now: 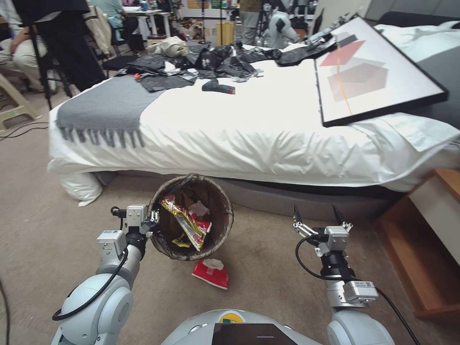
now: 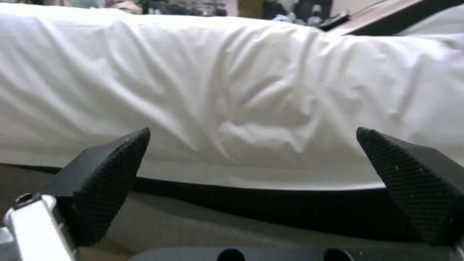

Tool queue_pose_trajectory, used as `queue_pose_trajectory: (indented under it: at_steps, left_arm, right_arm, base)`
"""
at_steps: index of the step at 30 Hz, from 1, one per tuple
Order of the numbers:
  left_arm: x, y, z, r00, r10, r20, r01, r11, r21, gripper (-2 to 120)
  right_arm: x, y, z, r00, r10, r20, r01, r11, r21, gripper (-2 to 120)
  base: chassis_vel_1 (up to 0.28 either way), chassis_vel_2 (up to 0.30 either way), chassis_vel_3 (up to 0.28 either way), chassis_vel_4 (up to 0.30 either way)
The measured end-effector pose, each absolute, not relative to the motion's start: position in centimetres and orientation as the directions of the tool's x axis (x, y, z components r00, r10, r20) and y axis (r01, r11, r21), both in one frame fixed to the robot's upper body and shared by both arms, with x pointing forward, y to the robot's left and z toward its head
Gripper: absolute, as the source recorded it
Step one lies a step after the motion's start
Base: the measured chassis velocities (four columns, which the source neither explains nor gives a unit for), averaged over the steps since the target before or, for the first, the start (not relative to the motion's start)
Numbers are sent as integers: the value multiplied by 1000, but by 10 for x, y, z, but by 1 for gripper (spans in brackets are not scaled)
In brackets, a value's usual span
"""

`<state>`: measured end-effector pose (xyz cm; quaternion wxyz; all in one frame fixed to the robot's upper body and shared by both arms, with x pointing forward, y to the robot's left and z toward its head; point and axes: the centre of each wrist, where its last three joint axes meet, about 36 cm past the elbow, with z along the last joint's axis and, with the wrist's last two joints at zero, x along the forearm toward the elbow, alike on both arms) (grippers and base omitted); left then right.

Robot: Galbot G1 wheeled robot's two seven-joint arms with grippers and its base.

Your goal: Pick up the trash bin, then pick up the garbage from the floor and place it into the trash bin.

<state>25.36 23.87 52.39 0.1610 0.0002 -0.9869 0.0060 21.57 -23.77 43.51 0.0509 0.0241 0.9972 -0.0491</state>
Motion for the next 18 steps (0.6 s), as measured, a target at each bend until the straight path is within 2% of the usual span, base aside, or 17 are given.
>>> queue_pose_trajectory:
  at_steps: [18]
  left_arm:
    - [252, 238, 524, -947, 1, 322, -2, 1000, -10, 5]
  right_arm:
    - [216, -243, 433, -994, 51, -100, 61, 993, -101, 100]
  base:
    - [110, 109, 107, 108]
